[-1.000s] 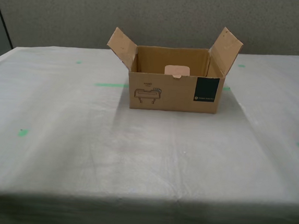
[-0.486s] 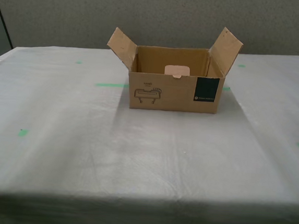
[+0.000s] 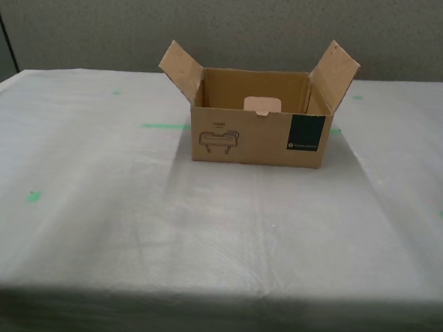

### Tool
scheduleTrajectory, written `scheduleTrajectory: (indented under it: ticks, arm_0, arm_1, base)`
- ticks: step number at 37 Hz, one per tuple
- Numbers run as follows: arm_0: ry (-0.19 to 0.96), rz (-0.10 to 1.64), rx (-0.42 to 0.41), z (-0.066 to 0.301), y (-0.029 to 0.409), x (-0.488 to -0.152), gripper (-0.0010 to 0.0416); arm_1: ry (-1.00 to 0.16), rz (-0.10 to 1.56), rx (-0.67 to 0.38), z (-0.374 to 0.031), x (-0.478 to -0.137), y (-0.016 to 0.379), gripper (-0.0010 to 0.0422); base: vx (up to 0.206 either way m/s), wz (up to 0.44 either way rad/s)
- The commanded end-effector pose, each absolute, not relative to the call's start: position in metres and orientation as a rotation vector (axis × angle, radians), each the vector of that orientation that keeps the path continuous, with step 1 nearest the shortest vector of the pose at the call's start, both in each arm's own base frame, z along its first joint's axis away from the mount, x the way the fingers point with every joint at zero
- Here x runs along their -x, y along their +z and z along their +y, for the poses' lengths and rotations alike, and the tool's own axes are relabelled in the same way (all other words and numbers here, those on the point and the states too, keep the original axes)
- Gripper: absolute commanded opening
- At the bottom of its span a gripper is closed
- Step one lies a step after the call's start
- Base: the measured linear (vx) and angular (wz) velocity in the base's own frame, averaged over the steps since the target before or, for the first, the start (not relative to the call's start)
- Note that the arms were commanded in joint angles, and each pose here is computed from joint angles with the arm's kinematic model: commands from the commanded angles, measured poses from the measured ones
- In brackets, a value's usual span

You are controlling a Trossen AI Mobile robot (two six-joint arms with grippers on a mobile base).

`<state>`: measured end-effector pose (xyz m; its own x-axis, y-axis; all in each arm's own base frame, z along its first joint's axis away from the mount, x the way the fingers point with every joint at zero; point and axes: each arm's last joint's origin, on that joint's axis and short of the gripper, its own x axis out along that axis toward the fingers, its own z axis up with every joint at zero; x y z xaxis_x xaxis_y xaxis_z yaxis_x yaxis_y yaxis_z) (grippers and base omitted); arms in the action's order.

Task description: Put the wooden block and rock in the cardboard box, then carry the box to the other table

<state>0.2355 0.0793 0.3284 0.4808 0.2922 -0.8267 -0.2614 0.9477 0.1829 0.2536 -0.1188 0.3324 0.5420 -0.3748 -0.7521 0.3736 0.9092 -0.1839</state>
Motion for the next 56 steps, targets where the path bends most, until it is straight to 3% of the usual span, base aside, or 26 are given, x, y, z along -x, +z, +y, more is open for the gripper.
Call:
scheduleTrajectory:
  ticks: [1,56]
  arm_0:
    - [0.335,1.012,-0.033,0.0791,0.3288,-0.2357,0.0394]
    - [0.335,1.012,-0.033,0.0791,0.3288,-0.2357,0.0393]
  arm_1:
    - [-0.448,0.892,0.002,-0.1188,-0.2535,0.3329,0.04]
    - [-0.447,0.892,0.002,-0.1188,-0.2536,0.3329,0.04]
  base:
    - [0.0,0.0]
    - [0.0,0.0]
